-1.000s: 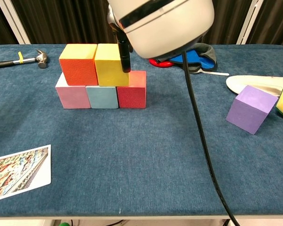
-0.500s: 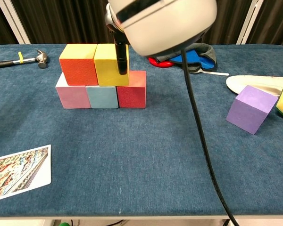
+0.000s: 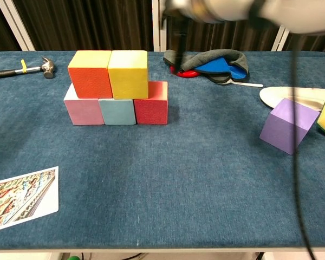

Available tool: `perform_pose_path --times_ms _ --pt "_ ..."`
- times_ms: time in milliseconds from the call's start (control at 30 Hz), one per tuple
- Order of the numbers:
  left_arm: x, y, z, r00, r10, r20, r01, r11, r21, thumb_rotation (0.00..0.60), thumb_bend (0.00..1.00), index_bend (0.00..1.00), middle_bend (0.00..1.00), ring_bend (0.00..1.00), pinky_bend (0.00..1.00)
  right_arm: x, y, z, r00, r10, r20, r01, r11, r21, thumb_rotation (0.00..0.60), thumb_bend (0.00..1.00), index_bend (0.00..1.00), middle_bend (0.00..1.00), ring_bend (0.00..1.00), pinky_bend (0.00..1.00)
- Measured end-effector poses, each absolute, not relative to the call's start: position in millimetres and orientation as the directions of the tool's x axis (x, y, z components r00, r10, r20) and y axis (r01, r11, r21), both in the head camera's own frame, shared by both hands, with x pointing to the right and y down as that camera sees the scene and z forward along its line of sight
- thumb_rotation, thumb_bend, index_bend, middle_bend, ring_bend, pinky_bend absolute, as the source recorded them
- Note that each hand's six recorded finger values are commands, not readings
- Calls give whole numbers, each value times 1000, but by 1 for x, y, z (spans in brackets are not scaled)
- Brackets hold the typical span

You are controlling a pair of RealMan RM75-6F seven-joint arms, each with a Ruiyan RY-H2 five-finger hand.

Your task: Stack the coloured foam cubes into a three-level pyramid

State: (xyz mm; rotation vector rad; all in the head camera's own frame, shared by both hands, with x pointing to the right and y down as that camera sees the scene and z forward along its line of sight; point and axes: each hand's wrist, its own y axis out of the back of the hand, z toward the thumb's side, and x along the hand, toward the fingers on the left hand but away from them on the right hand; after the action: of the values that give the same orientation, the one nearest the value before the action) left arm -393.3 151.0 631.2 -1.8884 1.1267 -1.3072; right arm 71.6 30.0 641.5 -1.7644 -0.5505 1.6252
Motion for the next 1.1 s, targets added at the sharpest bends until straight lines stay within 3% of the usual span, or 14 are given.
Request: perform_pose_path --times_ms 267,567,1100 --pt "-390 152 630 163 -877 452 -315 -481 -819 594 107 131 59 31 178 95 21 678 110 684 -721 -117 -711 -693 600 0 115 162 35 0" --pt "-393 151 628 147 -877 458 -318 -480 -817 596 106 131 59 31 177 82 14 719 141 707 -693 -85 -689 -720 600 0 115 134 22 0" --pt "-395 149 629 138 -875 464 -316 -483 -817 596 106 132 59 31 178 43 20 740 235 733 -638 -89 -638 -765 600 0 115 133 22 0"
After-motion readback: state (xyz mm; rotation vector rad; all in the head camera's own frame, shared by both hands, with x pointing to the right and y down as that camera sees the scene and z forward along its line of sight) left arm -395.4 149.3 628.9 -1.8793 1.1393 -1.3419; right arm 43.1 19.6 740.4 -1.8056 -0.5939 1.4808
